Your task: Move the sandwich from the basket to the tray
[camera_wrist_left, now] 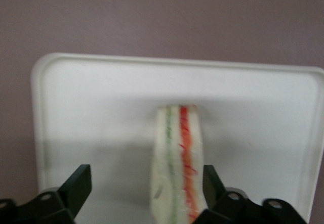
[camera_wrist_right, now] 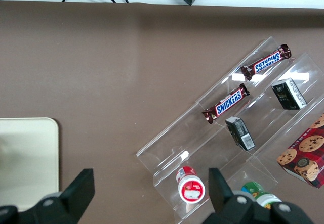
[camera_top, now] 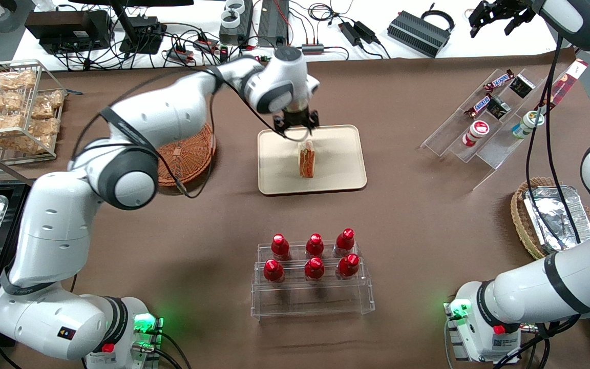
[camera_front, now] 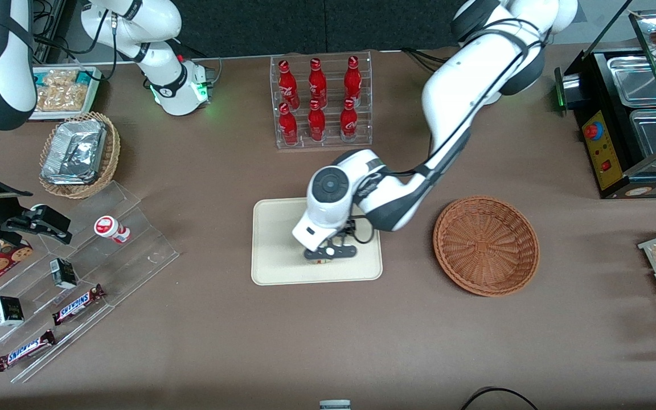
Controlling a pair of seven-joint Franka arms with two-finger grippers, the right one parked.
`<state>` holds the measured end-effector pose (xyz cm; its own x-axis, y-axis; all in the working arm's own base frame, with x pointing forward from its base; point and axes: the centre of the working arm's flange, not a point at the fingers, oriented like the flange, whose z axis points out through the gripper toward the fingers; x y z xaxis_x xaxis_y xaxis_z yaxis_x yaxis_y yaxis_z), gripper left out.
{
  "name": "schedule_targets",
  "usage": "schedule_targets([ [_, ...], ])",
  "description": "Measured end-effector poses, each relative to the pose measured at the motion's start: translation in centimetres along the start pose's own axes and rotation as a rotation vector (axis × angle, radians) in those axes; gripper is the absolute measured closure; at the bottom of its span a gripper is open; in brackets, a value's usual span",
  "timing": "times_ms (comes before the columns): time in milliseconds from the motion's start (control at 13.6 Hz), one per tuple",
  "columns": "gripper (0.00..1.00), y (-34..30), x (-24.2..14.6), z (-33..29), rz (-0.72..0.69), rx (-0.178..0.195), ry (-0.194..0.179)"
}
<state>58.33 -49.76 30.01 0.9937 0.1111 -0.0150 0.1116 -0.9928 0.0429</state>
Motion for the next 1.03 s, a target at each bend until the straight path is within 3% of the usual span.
schedule_targets([
  [148, 0.01, -3.9, 2.8, -3.9, -0.008, 0.004, -0.017],
  [369, 0.01, -12.4, 7.0, -7.2, 0.053, -0.032, -0.067],
  [590, 0.01, -22.6, 9.3, -8.0, 0.114, -0.001, -0.101],
  [738, 0.0, -29.3, 9.9, -9.1, 0.174, -0.023, -0.128],
  [885, 0.0, -37.0, 10.3, -11.5, 0.215, -0.053, -0.122],
  [1033, 0.0, -43.6, 9.8, -14.7, 0.226, -0.035, -0.11],
])
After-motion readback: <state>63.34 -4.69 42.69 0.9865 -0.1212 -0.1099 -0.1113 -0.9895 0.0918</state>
